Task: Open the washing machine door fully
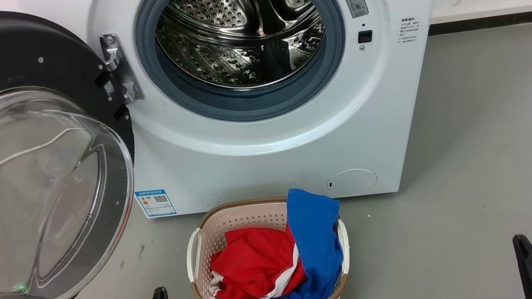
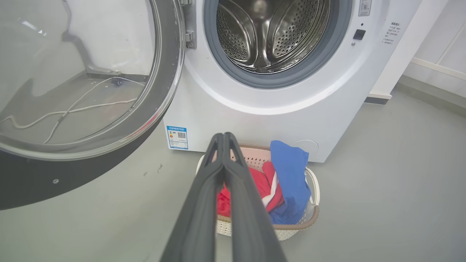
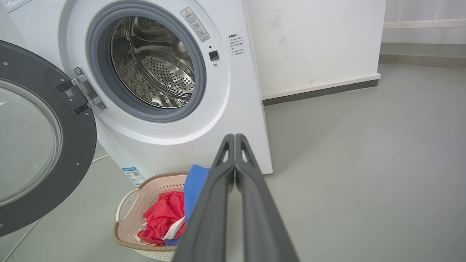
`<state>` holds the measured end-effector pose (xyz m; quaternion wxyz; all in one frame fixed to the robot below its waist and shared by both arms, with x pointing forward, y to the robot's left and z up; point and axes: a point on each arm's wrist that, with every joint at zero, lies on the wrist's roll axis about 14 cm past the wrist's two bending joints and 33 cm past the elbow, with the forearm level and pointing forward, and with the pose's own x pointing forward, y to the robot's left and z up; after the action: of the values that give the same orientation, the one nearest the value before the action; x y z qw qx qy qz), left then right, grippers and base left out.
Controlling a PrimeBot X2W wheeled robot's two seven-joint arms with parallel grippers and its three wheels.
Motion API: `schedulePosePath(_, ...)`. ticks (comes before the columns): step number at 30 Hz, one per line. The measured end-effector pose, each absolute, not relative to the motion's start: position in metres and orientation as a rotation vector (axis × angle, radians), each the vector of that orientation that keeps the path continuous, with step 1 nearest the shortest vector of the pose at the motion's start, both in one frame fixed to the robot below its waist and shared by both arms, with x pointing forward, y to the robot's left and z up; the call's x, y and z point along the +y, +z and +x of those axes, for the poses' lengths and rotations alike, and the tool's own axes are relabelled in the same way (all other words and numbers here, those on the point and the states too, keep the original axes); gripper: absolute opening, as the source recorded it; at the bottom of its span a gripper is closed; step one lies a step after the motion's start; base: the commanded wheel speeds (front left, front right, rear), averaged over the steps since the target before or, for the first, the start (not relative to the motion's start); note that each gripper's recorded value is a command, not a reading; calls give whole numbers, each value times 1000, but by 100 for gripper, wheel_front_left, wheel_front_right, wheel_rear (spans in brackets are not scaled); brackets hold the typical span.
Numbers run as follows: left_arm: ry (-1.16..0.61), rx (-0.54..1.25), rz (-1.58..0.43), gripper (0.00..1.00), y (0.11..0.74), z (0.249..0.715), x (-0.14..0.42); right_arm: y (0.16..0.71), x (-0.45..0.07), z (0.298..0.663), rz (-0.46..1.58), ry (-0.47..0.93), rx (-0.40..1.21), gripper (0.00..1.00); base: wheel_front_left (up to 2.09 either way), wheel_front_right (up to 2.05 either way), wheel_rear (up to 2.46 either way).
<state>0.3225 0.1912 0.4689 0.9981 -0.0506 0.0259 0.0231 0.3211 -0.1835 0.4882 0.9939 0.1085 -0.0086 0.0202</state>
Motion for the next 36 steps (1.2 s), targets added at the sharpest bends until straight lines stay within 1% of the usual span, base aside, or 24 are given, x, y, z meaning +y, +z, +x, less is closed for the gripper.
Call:
schedulePosePath(17, 105, 71, -426, 0, 470, 334, 202, 489, -189, 337, 522, -5, -4, 0, 0, 0, 0)
schedulePosePath(36, 121, 73, -727, 0, 474, 347, 205, 489, -193, 350, 796, -32, 11, 0, 0, 0, 0)
